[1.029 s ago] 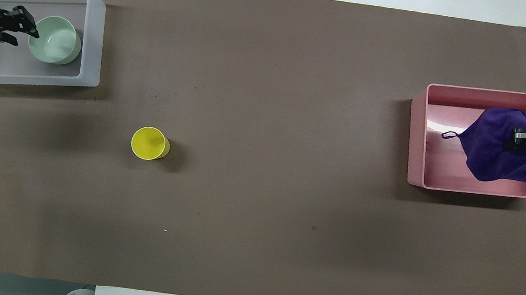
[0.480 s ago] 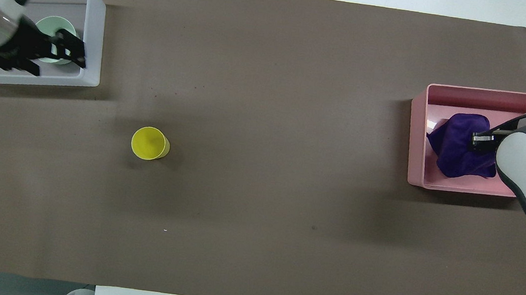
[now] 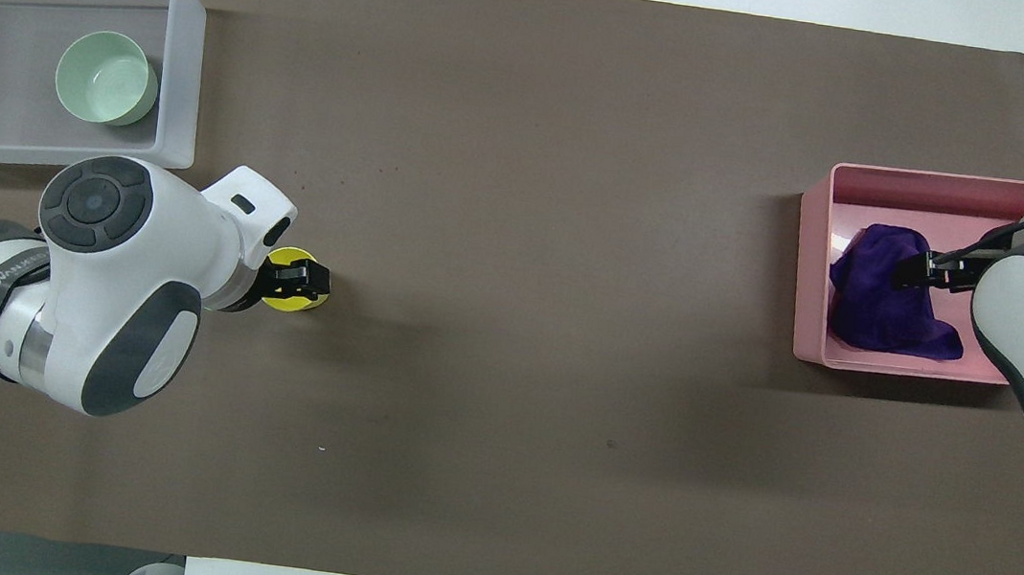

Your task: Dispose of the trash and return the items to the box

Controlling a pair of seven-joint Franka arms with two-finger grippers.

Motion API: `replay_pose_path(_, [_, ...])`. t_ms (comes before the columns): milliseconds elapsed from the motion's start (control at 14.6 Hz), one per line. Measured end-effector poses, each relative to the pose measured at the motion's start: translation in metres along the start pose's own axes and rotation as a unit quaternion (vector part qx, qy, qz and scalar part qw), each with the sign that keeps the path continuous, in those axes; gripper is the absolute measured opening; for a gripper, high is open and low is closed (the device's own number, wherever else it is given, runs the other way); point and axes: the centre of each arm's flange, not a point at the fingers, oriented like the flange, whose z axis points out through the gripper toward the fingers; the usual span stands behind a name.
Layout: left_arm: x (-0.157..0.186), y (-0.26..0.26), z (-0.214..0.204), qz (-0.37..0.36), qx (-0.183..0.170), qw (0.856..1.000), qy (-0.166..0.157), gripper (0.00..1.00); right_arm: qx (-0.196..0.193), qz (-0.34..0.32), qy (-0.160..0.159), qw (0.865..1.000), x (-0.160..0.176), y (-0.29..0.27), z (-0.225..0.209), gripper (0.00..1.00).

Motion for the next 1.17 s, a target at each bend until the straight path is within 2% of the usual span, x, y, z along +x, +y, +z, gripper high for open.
replay_pose_path(69, [0.0, -0.002, -0.002, -0.002, -0.001, 1.0, 0.002, 1.0, -0.001, -0.01, 0.0, 1.0, 0.0, -0.012, -0.018, 1.0])
replay_pose_path(275, [-0.001, -0.006, 0.003, -0.004, 0.001, 1.0, -0.002, 0.96, 0.0, -0.021, -0.014, 1.0, -0.004, -0.038, -0.058, 1.0])
replay_pose_path(343, [-0.001, -0.008, 0.007, -0.006, 0.0, 1.0, 0.0, 0.89, 0.001, -0.015, -0.023, 1.0, -0.006, -0.041, -0.069, 1.0])
replay_pose_path(480, [0.002, -0.014, 0.015, -0.013, -0.006, 1.0, 0.01, 0.85, 0.004, -0.011, -0.035, 0.999, -0.009, -0.043, -0.096, 1.0])
replay_pose_path(618, [0.005, -0.017, 0.023, -0.017, -0.008, 1.0, 0.014, 0.64, 0.004, -0.011, -0.039, 0.999, -0.018, -0.045, -0.12, 1.0])
replay_pose_path(824, [0.006, -0.016, 0.027, -0.015, -0.009, 1.0, 0.015, 0.24, 0.003, -0.009, -0.048, 0.999, -0.038, -0.051, -0.144, 1.0])
replay_pose_path(961, [0.01, -0.014, 0.022, -0.016, -0.013, 1.0, 0.023, 0.04, 0.002, -0.007, -0.046, 0.999, -0.045, -0.055, -0.153, 1.0])
replay_pose_path(1167, [0.036, -0.017, -0.02, -0.031, -0.025, 0.998, 0.039, 0.04, -0.001, -0.015, -0.042, 0.999, -0.046, -0.067, -0.159, 1.0])
